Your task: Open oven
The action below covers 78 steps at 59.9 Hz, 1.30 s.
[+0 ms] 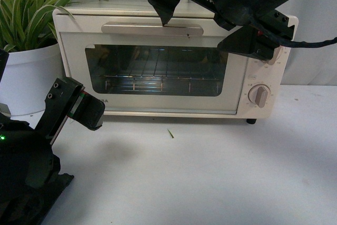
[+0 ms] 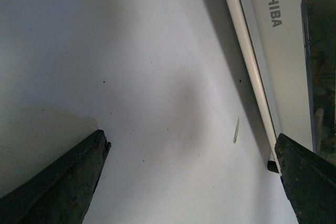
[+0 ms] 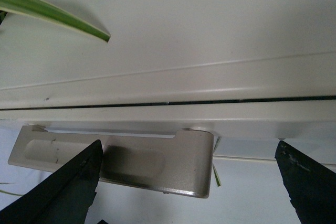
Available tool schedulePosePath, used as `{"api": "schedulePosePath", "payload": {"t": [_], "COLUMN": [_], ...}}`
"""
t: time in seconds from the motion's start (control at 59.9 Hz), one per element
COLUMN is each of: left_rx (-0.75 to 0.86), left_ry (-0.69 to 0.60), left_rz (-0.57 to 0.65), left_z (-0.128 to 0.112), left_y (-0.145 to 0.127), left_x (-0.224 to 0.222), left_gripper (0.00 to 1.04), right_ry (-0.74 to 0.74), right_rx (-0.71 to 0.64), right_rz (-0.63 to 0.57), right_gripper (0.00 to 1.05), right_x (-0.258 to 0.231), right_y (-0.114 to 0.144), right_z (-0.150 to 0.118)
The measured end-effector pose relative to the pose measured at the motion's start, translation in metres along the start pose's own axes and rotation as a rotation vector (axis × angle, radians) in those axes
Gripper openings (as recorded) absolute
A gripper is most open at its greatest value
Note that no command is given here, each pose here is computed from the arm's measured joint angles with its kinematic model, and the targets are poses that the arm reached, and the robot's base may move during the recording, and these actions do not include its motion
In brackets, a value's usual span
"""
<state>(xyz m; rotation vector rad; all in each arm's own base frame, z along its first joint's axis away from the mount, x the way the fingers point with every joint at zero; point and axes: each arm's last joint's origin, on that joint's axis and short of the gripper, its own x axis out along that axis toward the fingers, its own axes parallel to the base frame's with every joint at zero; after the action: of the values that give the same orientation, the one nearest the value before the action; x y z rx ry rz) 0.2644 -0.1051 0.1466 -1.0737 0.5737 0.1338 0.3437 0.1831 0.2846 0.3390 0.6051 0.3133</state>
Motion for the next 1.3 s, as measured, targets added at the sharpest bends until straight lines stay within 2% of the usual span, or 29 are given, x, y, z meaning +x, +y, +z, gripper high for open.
{"api": "schedulePosePath", "payload": {"t": [0.301,0.785,1.119,1.302], "left_rx": [-0.002,-0.009,-0.028,0.022], "left_ry": [-0.001,0.007,0.005,-0.023], "left_rz": [0.001,-0.002,-0.006,0.004], "left_z": [0.000,0.003,0.008,0.010], "left_y": [0.000,0.002,0.009,0.015], "left_x": [0.000,-0.001,-0.004,-0.008], "left_gripper": [0.98,0.98,0.98,0.98], "right_ry": [0.019,0.079,-0.045,-0.132], "right_rx": [-0.013,-0.054,-0.032,-0.004], "right_rz": [0.045,0.137,0.238,0.237], "right_gripper": [0.95,0.95,0.95,0.95], "right_x": [-0.007,-0.027,-0.085,-0.119], "right_y": [-0.002,-0.008,-0.014,-0.033], "right_z": [-0.018,-0.065,-0.075,-0.083]}}
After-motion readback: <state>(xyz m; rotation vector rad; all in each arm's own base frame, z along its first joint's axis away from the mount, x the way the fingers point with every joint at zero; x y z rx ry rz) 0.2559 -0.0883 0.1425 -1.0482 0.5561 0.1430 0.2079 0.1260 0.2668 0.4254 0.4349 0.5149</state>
